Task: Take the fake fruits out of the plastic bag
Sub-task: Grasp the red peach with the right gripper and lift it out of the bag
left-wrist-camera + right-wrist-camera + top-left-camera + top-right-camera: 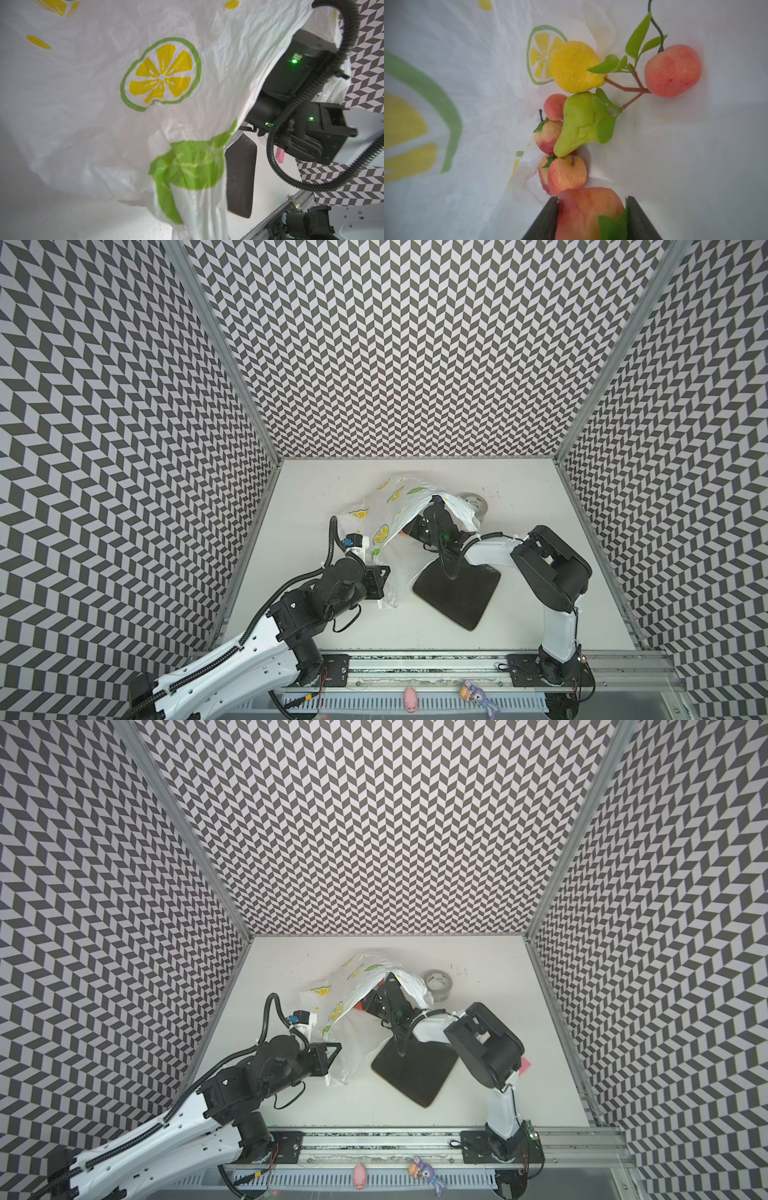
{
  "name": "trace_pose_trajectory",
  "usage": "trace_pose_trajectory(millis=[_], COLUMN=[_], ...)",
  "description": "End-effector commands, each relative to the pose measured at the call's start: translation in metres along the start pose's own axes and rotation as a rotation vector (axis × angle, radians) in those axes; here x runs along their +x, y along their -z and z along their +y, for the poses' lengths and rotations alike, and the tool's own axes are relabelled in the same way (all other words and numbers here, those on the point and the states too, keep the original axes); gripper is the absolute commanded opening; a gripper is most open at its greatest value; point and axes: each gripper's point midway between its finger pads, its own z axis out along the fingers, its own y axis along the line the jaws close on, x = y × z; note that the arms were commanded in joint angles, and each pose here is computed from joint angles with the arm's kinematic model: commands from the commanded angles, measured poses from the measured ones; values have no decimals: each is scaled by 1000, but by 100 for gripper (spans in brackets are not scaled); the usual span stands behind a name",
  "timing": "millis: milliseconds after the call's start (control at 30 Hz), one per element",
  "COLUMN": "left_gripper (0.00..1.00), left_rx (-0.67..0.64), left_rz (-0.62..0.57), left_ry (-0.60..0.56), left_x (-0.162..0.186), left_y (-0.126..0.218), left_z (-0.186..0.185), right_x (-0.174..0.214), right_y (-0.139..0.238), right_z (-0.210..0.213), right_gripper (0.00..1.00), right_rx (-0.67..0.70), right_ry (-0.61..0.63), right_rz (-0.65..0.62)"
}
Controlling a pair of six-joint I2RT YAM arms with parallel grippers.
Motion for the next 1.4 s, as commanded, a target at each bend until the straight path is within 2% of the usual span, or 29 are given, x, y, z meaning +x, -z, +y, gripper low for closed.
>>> trace_pose_trajectory(millis=[0, 367, 633, 867, 1133, 1367], left_gripper=[0, 0, 0, 0, 0, 0], left_rx=[17, 85, 32, -2, -15, -11], left_rz=[-32, -76, -83, -69, -38, -55], left_ry=[11, -45, -37, -33, -30, -27], left_x=[-6, -26, -29, -25, -16, -22], left_y=[-4, -9, -13, -18, -26, -23], left_z=[-5, -35, -28, -21, -17, -20], right_x=[2, 41, 61, 68, 63, 78], right_y=[19, 57, 89, 126, 174, 211], right_z=[28, 26, 24, 21, 28, -18], right_gripper=[37, 37, 38, 38, 38, 39], right_rx=[-87, -107, -113, -131, -141, -24], right_ry=[33, 122, 281, 364, 401, 365], right_rz=[-13, 88, 151, 201, 211, 267])
